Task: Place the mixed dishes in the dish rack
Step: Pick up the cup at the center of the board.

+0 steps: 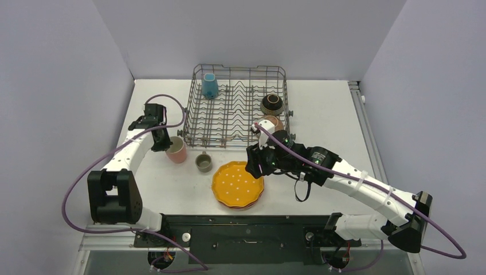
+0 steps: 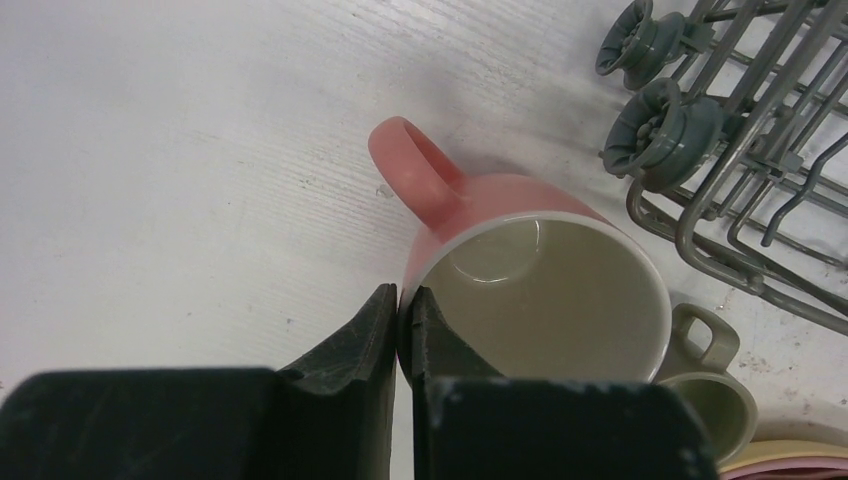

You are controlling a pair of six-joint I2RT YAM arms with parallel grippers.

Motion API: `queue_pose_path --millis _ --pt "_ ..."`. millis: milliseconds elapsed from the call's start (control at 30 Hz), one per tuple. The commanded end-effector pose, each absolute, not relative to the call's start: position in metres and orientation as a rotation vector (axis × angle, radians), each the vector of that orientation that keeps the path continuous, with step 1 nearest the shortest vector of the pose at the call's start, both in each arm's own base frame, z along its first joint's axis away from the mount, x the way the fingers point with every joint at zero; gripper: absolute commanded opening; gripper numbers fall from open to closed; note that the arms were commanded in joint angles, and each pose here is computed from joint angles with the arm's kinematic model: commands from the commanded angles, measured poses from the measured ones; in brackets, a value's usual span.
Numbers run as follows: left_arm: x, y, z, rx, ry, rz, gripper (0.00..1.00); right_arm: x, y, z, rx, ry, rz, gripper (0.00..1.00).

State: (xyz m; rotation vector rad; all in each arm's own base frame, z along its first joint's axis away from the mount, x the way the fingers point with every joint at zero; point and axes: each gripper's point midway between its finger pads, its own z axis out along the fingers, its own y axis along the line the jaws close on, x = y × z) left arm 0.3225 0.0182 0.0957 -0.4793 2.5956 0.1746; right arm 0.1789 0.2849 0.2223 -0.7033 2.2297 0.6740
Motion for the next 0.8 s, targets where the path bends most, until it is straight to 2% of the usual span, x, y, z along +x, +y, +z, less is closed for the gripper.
queue_pose_path --millis 0,400,767 --pt "0.327 0.017 0.113 -0.450 2.523 0.151 0.00 0.184 0.294 0.235 -0.690 2.188 0.682 0.49" --pt "0.308 -0.019 0.157 -0.262 2.454 0.014 0.00 0.184 0.302 0.239 -0.740 2.172 0.677 0.50" --pt "0.287 -0.078 0.200 0.030 2.383 -0.285 0.00 0.183 0.301 0.244 -0.746 2.150 0.688 0.50"
